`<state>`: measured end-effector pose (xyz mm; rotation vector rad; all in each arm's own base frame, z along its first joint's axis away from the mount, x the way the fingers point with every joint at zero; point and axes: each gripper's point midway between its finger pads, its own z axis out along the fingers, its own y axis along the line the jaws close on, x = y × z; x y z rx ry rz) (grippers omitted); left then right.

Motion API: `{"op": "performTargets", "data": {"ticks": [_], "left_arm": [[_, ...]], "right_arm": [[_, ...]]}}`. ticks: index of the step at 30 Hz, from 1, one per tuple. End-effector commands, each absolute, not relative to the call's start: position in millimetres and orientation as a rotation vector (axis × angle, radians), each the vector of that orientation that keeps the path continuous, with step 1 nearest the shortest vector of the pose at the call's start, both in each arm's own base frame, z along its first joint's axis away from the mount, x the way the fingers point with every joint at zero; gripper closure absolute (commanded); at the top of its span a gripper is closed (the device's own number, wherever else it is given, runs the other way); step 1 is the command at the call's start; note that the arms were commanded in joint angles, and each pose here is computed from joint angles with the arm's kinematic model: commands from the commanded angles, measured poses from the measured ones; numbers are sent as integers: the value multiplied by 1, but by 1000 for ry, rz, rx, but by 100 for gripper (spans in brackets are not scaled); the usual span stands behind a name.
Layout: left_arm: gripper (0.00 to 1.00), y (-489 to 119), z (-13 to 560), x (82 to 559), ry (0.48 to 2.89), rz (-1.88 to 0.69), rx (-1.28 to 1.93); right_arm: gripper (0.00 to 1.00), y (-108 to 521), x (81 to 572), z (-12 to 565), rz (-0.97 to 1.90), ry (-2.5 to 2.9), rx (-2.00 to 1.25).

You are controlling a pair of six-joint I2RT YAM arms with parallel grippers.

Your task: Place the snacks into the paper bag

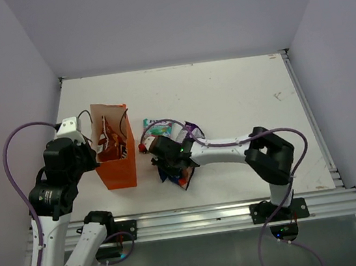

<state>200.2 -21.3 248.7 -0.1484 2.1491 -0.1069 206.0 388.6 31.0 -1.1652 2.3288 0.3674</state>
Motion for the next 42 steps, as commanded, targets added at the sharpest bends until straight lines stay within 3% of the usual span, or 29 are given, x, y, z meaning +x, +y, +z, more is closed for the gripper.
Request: {"op": "performTargets", "data": {"ticks": [1, 6, 9, 15, 22, 26, 42], "left_arm": [[100, -25, 260, 207, 2109, -131, -142], [100, -28, 258, 208, 2113, -146, -125], [100, -29, 258, 209, 2116, -150, -118], [100, -31, 258, 209, 2111, -159, -109], [100, -30, 261, 207, 2101, -160, -112], [100, -29, 262, 206, 2096, -152, -115], [100, -31, 258, 209, 2098, -159, -109]], "right_arm": [[100, 343, 256, 149, 240, 2192, -910], [100, 343, 299, 343, 327, 1832, -703], [100, 361, 308, 422, 415, 1653, -662], [100, 433, 307, 500, 772, 1389, -614], [100, 510, 281, 538, 1285, 1181, -607], [100, 532, 281, 543, 1405, 1149, -587], [100, 529, 241, 397, 1444, 1562, -626]]}}
